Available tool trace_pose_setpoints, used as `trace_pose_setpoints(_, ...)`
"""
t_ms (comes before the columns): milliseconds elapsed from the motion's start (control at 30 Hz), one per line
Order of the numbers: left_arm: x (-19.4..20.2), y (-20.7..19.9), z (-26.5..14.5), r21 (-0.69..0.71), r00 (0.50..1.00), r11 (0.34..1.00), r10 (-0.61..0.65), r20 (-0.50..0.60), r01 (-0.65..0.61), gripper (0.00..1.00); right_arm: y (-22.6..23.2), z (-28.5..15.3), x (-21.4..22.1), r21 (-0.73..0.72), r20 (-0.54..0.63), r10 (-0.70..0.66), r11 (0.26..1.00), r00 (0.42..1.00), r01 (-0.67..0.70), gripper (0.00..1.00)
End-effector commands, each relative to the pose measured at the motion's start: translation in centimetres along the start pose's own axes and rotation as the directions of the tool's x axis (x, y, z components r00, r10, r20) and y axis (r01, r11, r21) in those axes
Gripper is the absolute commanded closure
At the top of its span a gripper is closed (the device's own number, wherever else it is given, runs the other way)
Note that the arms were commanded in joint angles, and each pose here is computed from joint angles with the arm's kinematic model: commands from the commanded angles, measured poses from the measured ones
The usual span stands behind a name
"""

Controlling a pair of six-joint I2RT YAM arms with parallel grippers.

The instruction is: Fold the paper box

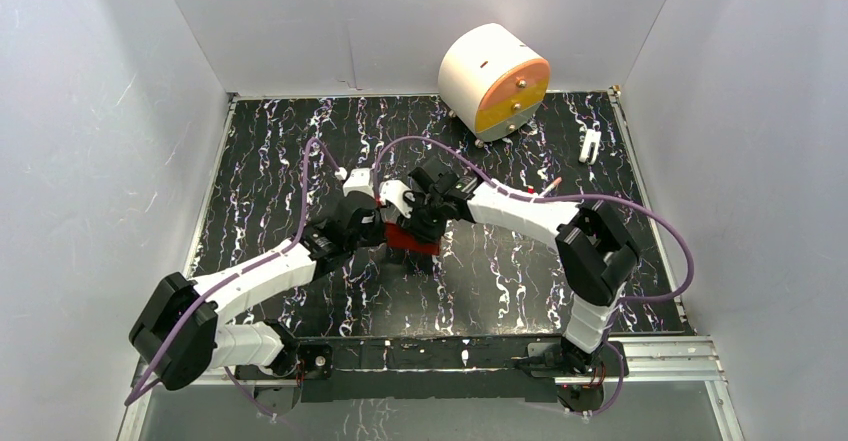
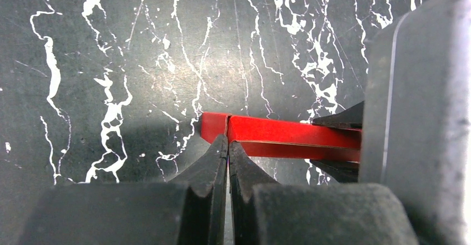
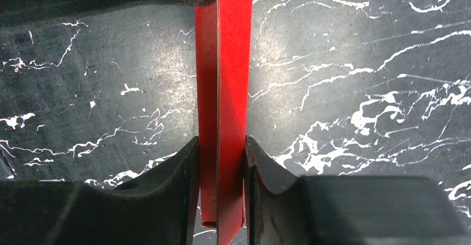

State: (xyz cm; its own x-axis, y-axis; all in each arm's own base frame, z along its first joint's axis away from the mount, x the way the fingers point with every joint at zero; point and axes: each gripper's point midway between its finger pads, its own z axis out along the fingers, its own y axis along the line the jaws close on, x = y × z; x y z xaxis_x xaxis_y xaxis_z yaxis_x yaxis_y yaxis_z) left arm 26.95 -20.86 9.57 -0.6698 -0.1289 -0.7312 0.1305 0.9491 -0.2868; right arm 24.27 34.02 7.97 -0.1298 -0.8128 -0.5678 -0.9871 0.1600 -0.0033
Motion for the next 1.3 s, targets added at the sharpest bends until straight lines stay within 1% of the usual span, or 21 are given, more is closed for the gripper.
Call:
trace_pose_setpoints(0, 4.9, 1.5, -0.2, -0.026, 0.982, 0.992, 0.120, -0.147, -0.125, 1.00, -1.7, -3.4, -4.2, 0.153, 0.162, 0.023, 0.987, 0.986, -0.048, 0.56)
trace_pose_setpoints(67, 5.0, 1.6, -0.1, -0.032, 0.980, 0.991, 0.125, -0.152, -0.131, 1.00, -1.9, -4.8, -4.4, 0.192, 0.190, 0.039, 0.978, 0.981, -0.076, 0.48)
trace_pose_setpoints(200, 5.0, 1.5, 0.1, -0.033, 0.979, 0.990, 0.127, -0.157, -0.134, 1.00, -2.1, -7.7, -4.7, 0.262, 0.272, 0.072, 0.954, 0.960, -0.146, 0.36)
trace_pose_setpoints(300, 4.9, 1.4, 0.2, -0.030, 0.979, 0.990, 0.130, -0.158, -0.136, 1.00, -1.8, -9.6, -4.5, 0.290, 0.322, 0.112, 0.934, 0.940, -0.210, 0.32)
trace_pose_setpoints(367, 4.8, 1.3, 0.1, -0.027, 0.979, 0.990, 0.130, -0.156, -0.136, 1.00, -2.1, -10.4, -3.3, 0.337, 0.327, 0.153, 0.903, 0.933, -0.266, 0.33)
trace_pose_setpoints(500, 4.8, 1.1, 0.1, -0.021, 0.979, 0.991, 0.131, -0.158, -0.136, 1.00, -1.2, -10.6, -0.5, 0.339, 0.344, 0.253, 0.865, 0.904, -0.371, 0.37)
trace_pose_setpoints(700, 4.9, 1.0, 0.2, -0.016, 0.977, 0.990, 0.134, -0.167, -0.138, 1.00, -0.5, -9.9, 1.5, 0.331, 0.397, 0.309, 0.830, 0.864, -0.449, 0.47)
trace_pose_setpoints(800, 5.0, 1.1, 0.2, -0.017, 0.976, 0.990, 0.137, -0.171, -0.142, 1.00, -0.8, -9.7, 1.4, 0.340, 0.419, 0.303, 0.822, 0.856, -0.457, 0.53)
trace_pose_setpoints(900, 5.1, 1.1, 0.2, -0.015, 0.975, 0.990, 0.138, -0.173, -0.142, 1.00, -1.3, -9.2, 1.8, 0.359, 0.412, 0.295, 0.817, 0.862, -0.452, 0.57)
trace_pose_setpoints(1000, 5.1, 1.0, 0.2, -0.012, 0.975, 0.990, 0.138, -0.177, -0.142, 1.00, -1.4, -8.6, 2.0, 0.360, 0.400, 0.297, 0.819, 0.867, -0.447, 0.60)
trace_pose_setpoints(1267, 4.7, 0.8, 0.0, -0.008, 0.974, 0.989, 0.146, -0.175, -0.150, 1.00, -1.6, -7.5, 1.9, 0.351, 0.396, 0.293, 0.827, 0.870, -0.438, 0.62)
